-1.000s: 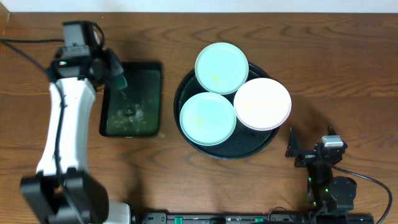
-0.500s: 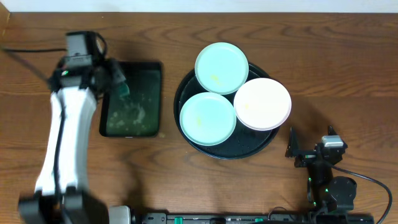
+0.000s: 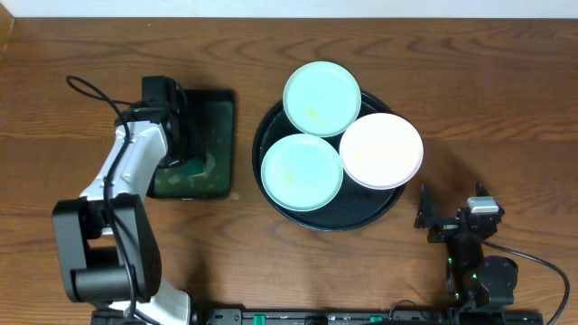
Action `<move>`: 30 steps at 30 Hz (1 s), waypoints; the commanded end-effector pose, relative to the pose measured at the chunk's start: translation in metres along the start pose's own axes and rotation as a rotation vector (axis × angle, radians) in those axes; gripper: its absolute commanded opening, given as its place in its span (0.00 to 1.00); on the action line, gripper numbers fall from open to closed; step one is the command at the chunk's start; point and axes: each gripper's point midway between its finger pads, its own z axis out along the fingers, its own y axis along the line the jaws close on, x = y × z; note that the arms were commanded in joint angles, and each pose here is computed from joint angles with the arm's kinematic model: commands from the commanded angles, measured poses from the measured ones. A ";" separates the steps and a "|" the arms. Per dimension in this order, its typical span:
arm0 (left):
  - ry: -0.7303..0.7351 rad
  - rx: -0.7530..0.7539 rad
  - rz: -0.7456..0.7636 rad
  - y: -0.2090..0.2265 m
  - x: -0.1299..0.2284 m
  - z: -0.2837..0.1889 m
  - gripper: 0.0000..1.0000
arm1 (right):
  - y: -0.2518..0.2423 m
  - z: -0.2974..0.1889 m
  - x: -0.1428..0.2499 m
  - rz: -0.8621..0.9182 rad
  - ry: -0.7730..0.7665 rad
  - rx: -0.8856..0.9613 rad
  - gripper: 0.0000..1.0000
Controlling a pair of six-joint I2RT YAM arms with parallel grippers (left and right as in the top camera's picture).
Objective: Clean dirty plates on tray and stack at the side
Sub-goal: 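Lift the sponge with the left gripper and carry it over the plates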
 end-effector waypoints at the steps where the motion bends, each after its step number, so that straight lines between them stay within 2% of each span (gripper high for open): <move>1: -0.161 0.136 0.020 -0.026 -0.034 -0.063 0.07 | 0.000 0.000 0.001 -0.016 0.002 0.001 0.99; 4: -0.258 0.263 0.030 -0.044 -0.040 -0.113 0.07 | 0.000 0.000 0.001 -0.016 0.002 0.001 0.99; 8: -0.377 0.376 -0.105 -0.052 -0.037 -0.178 0.08 | 0.000 0.000 0.001 -0.016 0.002 0.001 0.99; 11: -0.383 0.438 -0.191 -0.060 -0.023 -0.202 0.07 | 0.000 0.000 0.001 -0.016 0.002 0.001 0.99; 13: -0.349 0.464 -0.193 -0.073 -0.008 -0.206 0.08 | 0.000 0.000 0.001 -0.016 0.002 0.001 0.99; 16: -0.272 0.483 -0.117 -0.102 0.017 -0.198 0.07 | 0.000 0.000 0.001 -0.016 0.002 0.001 0.99; 22: -0.078 0.459 0.088 -0.168 0.078 -0.147 0.08 | 0.000 0.000 0.001 -0.016 0.002 0.001 0.99; 27: 0.009 0.322 0.054 -0.195 0.107 -0.087 0.08 | 0.000 0.000 0.001 -0.016 0.002 0.001 0.99; 30: 0.034 0.290 0.010 -0.210 0.116 -0.058 0.07 | 0.000 0.000 0.001 -0.016 0.002 0.001 0.99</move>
